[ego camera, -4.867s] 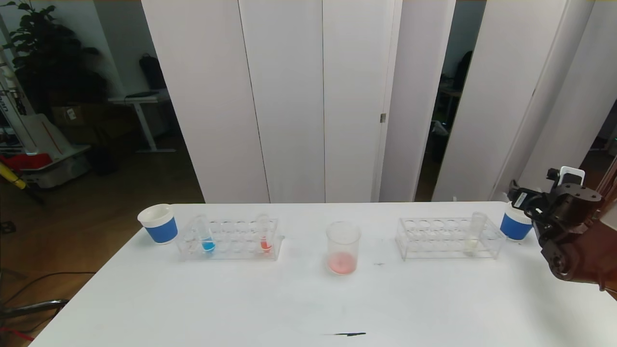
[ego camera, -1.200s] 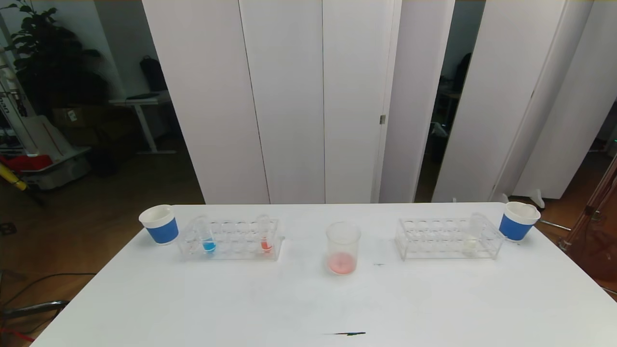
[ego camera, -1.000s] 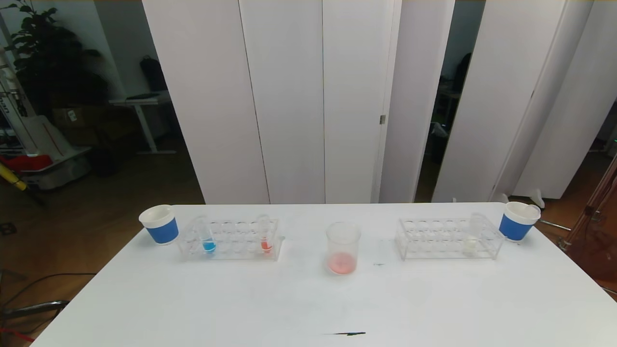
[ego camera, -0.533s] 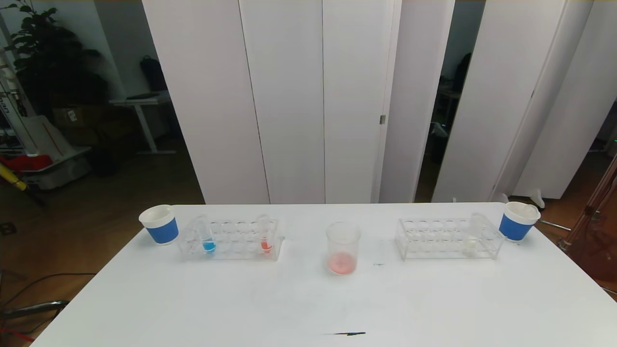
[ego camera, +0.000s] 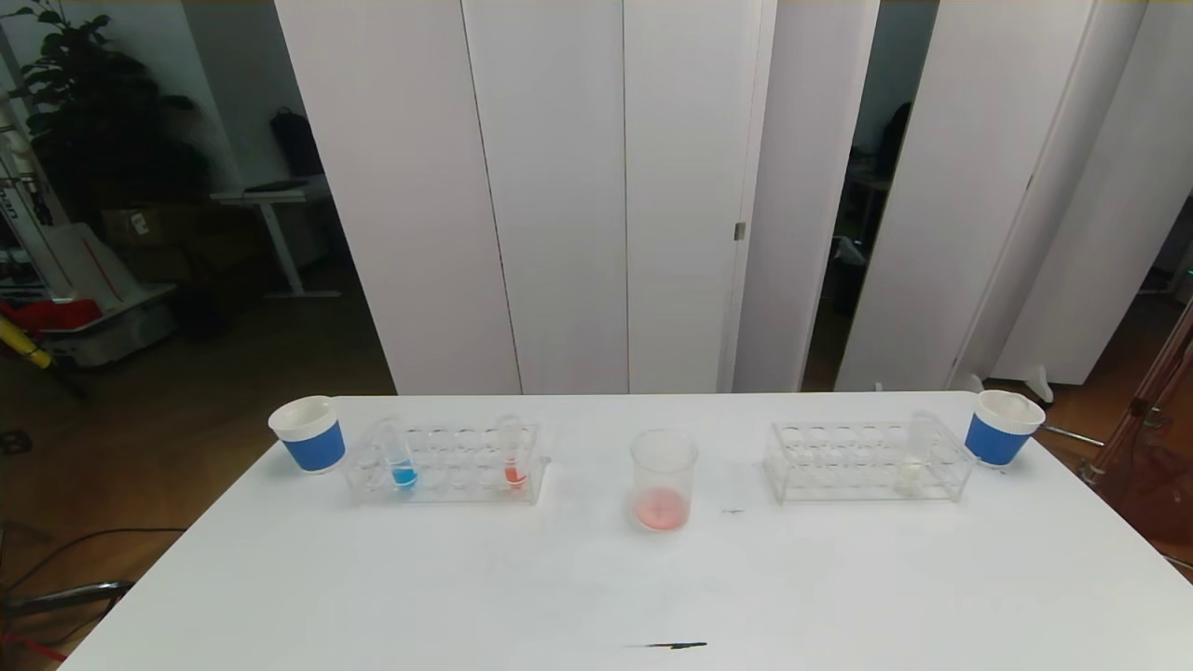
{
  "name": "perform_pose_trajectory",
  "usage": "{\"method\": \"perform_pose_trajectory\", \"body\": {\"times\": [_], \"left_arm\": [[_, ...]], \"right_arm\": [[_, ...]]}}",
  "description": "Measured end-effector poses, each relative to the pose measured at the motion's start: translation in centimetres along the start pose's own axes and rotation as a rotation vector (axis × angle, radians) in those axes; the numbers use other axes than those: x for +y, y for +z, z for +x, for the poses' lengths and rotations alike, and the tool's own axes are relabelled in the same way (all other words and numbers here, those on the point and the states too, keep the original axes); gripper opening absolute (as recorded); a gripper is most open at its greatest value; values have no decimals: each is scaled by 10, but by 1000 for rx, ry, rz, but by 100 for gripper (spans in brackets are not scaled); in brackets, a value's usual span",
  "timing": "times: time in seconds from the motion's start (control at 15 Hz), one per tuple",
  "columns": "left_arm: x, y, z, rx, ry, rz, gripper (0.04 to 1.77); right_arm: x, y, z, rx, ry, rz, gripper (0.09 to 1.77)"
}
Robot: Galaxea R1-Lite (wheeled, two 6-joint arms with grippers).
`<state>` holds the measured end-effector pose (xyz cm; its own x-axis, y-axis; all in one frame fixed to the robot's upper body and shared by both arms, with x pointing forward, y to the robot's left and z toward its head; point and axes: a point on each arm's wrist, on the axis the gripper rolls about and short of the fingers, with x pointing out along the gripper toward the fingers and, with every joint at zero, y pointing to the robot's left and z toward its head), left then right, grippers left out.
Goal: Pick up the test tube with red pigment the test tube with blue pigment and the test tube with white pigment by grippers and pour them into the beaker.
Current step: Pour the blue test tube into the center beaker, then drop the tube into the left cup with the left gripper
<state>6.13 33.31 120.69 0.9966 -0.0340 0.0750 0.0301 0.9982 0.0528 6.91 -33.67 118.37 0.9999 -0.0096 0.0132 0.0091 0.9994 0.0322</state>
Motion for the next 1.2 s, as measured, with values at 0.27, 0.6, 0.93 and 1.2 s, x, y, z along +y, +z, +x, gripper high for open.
{"method": "perform_pose_trajectory", "body": {"times": [0.27,0.6,0.93,1.2], "left_arm": [[2,41,-2,-59,6,1,175],[7,101,19,-50,-16,-29,175],[8,134,76,-34,-23,-43,175],[8,135,141,15,-13,-43,175]], "right_arm": [[0,0,0,0,0,0,175],[0,0,0,-1,0,0,175],[0,0,0,0,0,0,175],[0,0,0,0,0,0,175]]}}
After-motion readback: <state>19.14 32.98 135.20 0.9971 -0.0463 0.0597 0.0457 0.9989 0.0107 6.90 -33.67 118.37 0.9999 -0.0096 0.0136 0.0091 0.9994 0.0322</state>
